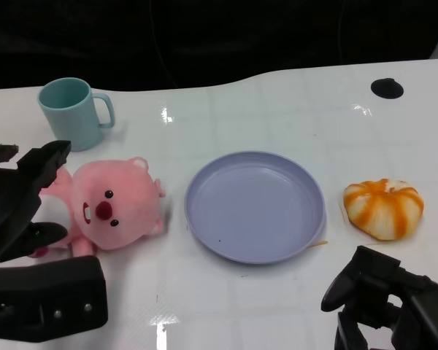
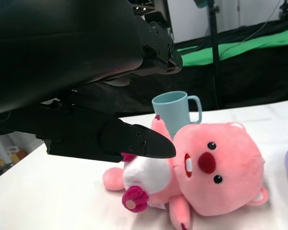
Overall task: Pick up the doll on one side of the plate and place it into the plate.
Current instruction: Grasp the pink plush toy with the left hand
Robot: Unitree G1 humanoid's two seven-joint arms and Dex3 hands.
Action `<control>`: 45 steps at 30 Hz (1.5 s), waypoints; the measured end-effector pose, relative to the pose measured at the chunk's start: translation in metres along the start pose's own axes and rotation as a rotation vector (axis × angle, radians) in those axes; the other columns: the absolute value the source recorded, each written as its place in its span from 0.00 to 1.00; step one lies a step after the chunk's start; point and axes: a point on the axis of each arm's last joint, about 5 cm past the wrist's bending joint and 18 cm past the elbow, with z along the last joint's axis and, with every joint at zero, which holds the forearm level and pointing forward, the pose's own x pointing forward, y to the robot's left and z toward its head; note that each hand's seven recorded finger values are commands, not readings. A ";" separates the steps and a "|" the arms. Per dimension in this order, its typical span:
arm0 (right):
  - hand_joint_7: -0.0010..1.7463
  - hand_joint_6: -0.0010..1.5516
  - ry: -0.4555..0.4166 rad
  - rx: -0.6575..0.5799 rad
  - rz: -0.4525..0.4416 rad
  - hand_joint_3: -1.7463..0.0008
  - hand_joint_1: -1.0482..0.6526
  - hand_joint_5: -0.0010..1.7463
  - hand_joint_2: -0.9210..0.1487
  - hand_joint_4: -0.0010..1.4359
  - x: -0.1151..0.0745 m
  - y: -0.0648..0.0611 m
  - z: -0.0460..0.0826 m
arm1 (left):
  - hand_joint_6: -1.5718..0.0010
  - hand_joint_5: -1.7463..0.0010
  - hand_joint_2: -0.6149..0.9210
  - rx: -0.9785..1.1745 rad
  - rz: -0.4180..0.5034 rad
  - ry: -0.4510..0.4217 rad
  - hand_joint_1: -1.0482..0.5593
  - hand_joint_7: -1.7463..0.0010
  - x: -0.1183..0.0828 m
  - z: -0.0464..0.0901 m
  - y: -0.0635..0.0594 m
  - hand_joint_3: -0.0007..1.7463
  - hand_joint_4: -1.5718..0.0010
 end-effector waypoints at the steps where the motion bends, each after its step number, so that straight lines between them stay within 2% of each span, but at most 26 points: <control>1: 0.91 0.36 -0.001 0.000 0.000 0.23 0.66 1.00 0.42 0.48 0.000 0.000 0.000 | 0.91 0.80 0.99 0.004 -0.015 0.009 0.17 1.00 0.002 -0.001 -0.001 0.01 1.00; 11: 0.91 0.36 -0.004 -0.001 -0.002 0.23 0.66 1.00 0.43 0.49 -0.001 0.000 0.002 | 0.90 0.82 1.00 0.026 -0.161 0.047 0.17 1.00 0.025 -0.006 -0.015 0.00 0.99; 22: 0.91 0.36 0.001 0.000 -0.003 0.23 0.66 1.00 0.43 0.48 -0.002 0.000 0.002 | 0.89 0.84 0.99 0.075 -0.272 0.030 0.17 1.00 0.055 -0.013 -0.040 0.00 0.98; 31: 0.91 0.36 0.001 0.000 -0.003 0.23 0.66 1.00 0.43 0.48 -0.002 0.000 0.002 | 0.88 0.91 1.00 0.069 -0.354 0.059 0.21 1.00 0.079 -0.014 -0.051 0.01 0.95; 34: 0.91 0.36 0.001 0.000 -0.003 0.23 0.65 1.00 0.44 0.48 -0.002 0.000 0.002 | 0.88 0.93 1.00 0.042 -0.401 0.077 0.25 1.00 0.089 -0.015 -0.058 0.00 0.92; 38: 0.91 0.36 0.003 0.001 -0.003 0.23 0.65 1.00 0.44 0.48 -0.002 0.000 0.002 | 0.86 0.95 0.99 0.040 -0.428 0.088 0.31 0.99 0.099 -0.017 -0.062 0.00 0.89; 41: 0.91 0.36 0.005 0.001 -0.003 0.24 0.65 1.00 0.44 0.48 -0.003 0.000 0.002 | 0.81 0.94 0.99 0.032 -0.425 0.083 0.36 0.98 0.102 -0.016 -0.067 0.00 0.83; 43: 0.91 0.36 0.005 0.000 -0.003 0.24 0.65 1.00 0.44 0.48 -0.003 0.000 0.002 | 0.72 0.94 0.99 0.024 -0.417 0.080 0.40 0.98 0.103 -0.016 -0.070 0.00 0.74; 44: 0.91 0.36 0.005 0.000 -0.003 0.24 0.65 1.00 0.44 0.48 -0.003 0.000 0.002 | 0.67 0.94 1.00 0.024 -0.413 0.077 0.41 0.97 0.104 -0.016 -0.072 0.01 0.67; 45: 0.91 0.36 0.005 0.001 -0.003 0.24 0.65 1.00 0.44 0.48 -0.003 0.000 0.002 | 0.55 0.90 1.00 0.022 -0.407 0.072 0.46 0.95 0.104 -0.016 -0.073 0.02 0.54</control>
